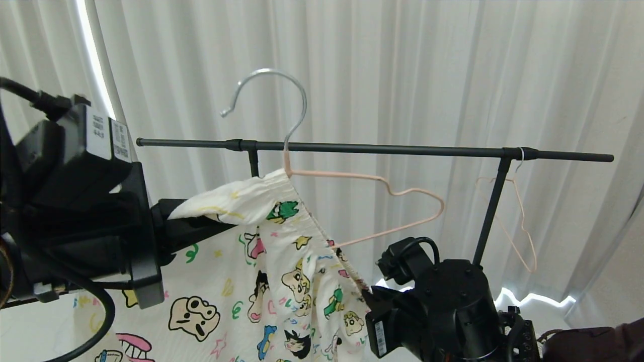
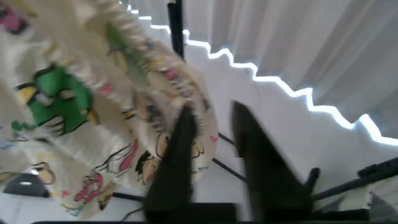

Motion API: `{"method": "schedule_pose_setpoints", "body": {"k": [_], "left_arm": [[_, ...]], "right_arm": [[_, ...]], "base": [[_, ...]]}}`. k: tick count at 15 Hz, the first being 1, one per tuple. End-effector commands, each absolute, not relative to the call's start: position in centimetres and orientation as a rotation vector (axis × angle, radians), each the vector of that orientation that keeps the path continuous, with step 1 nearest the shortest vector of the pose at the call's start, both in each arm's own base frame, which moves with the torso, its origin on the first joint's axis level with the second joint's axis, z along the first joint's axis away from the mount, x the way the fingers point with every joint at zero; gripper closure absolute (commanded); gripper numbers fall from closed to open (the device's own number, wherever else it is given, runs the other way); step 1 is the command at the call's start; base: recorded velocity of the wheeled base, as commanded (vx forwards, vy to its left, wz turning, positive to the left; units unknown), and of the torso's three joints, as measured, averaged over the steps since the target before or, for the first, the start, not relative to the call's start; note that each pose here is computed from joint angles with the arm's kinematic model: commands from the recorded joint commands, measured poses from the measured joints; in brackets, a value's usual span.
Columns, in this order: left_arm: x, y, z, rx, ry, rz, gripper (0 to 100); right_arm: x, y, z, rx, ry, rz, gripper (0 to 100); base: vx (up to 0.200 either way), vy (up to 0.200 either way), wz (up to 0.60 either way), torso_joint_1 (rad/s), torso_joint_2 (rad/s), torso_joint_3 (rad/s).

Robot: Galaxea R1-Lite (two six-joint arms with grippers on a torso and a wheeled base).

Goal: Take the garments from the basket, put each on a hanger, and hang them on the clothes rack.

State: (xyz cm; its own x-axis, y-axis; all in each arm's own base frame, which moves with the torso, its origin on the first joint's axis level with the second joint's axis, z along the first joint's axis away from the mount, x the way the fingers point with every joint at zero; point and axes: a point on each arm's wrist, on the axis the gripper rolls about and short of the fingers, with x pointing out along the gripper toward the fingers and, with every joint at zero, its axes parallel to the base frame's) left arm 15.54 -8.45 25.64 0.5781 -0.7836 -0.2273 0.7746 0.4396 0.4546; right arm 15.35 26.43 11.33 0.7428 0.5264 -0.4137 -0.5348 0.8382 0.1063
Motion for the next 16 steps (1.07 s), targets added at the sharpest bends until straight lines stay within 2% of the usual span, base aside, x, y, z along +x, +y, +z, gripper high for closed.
{"method": "schedule_pose_setpoints", "body": {"k": [1,6,8,10,12,15,16], "left_arm": [[15.2,-7.9,24.1,0.552,0.033,-0.962,100],[13.5,-6.8,21.5,0.548,0.104,-0.958,100],[12.7,-6.5,19.8,0.548,0.155,-0.969,100],[12.1,-6.3,16.6,0.553,0.274,-0.998,100],[12.8,-6.3,15.4,0.59,0.359,-0.945,100],[13.4,-6.5,14.9,0.599,0.406,-0.91,100],[13.4,-6.5,14.9,0.598,0.41,-0.907,100]], "right_arm": [[17.0,23.7,10.7,-0.091,0.45,0.493,100],[20.3,19.6,12.4,-0.097,0.398,0.347,100],[20.2,19.3,13.1,-0.083,0.38,0.364,100],[19.7,18.9,14.3,-0.065,0.35,0.41,100],[19.2,18.5,15.3,-0.07,0.321,0.427,100],[18.3,17.8,15.9,-0.092,0.346,0.468,100],[18.1,17.7,16.0,-0.091,0.352,0.487,0]], "base": [[0.0,0.0,0.0,0.0,0.0,0.0],[0.0,0.0,0.0,0.0,0.0,0.0],[0.0,0.0,0.0,0.0,0.0,0.0],[0.0,0.0,0.0,0.0,0.0,0.0],[0.0,0.0,0.0,0.0,0.0,0.0],[0.0,0.0,0.0,0.0,0.0,0.0],[0.0,0.0,0.0,0.0,0.0,0.0]]}}
